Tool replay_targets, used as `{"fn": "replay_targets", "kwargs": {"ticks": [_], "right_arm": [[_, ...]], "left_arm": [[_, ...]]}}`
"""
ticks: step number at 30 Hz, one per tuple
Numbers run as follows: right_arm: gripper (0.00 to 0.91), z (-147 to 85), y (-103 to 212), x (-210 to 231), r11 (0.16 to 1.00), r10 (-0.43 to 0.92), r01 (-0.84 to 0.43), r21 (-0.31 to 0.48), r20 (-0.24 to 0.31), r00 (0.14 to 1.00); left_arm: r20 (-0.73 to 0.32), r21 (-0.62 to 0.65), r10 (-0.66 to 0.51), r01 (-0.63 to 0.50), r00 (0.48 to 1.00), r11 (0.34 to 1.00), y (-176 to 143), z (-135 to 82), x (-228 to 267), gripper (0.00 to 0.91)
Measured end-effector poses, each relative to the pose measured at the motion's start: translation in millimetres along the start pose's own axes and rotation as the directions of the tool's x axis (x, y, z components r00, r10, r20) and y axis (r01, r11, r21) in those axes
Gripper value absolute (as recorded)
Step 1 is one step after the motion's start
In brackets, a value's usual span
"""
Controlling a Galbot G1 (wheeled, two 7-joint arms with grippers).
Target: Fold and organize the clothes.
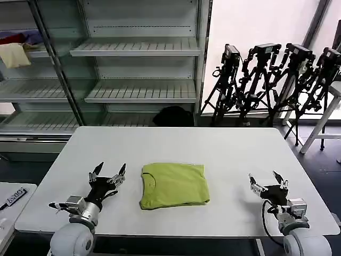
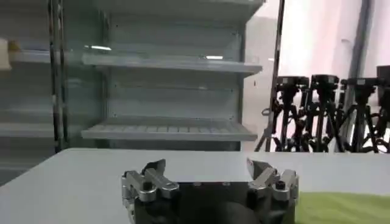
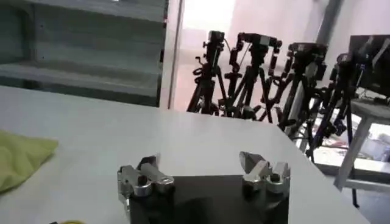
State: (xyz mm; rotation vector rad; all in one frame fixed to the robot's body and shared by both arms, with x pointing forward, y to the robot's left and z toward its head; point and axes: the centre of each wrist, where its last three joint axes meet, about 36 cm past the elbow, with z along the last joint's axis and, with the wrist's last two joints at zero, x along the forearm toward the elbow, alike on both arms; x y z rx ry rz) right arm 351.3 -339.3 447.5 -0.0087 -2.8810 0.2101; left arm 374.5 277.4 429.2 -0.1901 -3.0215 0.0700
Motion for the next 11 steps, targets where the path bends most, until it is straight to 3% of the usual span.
{"fn": "replay_targets", "kwargs": {"ticks": [11], "right_arm": [[0.907,-2.9,-0.9,9.1,1.0,-0.009,0.009,-0.009,0.0,1.0]], "left_arm": [[0.012,0.012,-0.003,0.003,1.0,1.0,1.4,1.0,0.4,0.907]]}}
